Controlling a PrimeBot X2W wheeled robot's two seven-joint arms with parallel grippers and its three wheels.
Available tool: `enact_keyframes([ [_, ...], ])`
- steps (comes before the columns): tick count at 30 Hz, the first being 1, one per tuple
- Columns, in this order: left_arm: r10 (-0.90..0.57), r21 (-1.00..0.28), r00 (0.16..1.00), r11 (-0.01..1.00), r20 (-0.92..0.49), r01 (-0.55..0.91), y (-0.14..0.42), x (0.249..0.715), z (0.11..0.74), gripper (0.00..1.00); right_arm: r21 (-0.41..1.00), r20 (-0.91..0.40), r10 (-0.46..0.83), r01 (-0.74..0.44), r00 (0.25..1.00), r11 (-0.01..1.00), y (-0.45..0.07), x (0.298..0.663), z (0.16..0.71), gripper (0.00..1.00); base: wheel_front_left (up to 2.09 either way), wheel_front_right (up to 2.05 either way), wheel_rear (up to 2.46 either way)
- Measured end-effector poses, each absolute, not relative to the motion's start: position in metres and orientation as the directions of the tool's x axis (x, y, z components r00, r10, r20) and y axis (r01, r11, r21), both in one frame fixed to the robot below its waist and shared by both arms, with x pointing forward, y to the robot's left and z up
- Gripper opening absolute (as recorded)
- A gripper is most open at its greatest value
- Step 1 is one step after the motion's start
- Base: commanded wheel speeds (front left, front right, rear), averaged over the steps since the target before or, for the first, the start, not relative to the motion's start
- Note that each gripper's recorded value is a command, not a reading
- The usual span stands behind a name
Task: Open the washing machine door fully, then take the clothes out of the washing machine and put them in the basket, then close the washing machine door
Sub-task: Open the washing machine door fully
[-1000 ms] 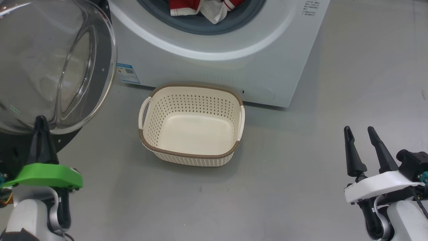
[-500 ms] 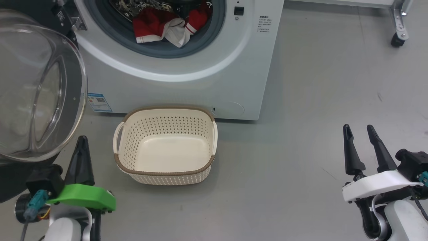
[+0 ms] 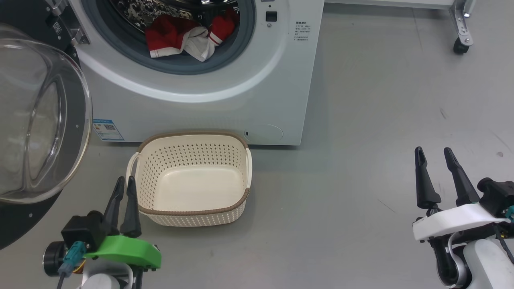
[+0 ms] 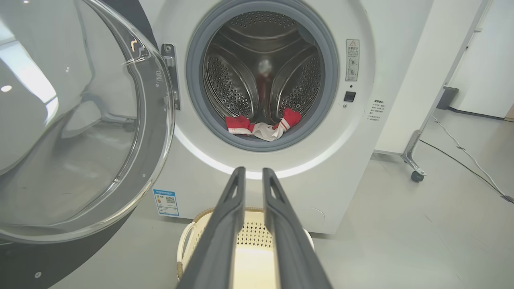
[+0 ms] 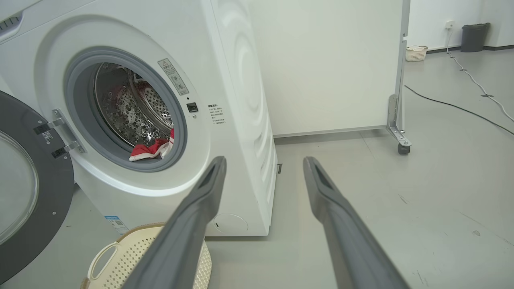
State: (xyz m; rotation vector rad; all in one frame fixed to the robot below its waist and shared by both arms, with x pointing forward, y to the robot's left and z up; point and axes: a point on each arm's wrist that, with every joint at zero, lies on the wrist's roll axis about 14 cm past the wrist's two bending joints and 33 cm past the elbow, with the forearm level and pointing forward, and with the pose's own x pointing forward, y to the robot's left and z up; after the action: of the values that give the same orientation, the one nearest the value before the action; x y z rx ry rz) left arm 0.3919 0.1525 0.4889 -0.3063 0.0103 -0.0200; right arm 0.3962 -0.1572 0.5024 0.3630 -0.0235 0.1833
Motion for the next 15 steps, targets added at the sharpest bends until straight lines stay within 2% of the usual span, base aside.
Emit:
enact_keyframes([
  [1, -0.023, -0.297, 1.000, 0.955, -0.010, 0.019, 0.1513, 0.3913, 0.4881, 1.00, 0.347, 0.056, 0.175, -0.183, 0.983, 0.920, -0.1572, 0.3960, 0.5025, 1.00, 0.00, 0.00, 0.00],
  [15, -0.026, -0.277, 1.000, 0.961, -0.007, 0.023, 0.1444, 0.3865, 0.4865, 1.00, 0.342, 0.049, 0.182, -0.188, 0.982, 0.921, -0.1537, 0.3885, 0.4993, 1.00, 0.00, 0.00, 0.00],
])
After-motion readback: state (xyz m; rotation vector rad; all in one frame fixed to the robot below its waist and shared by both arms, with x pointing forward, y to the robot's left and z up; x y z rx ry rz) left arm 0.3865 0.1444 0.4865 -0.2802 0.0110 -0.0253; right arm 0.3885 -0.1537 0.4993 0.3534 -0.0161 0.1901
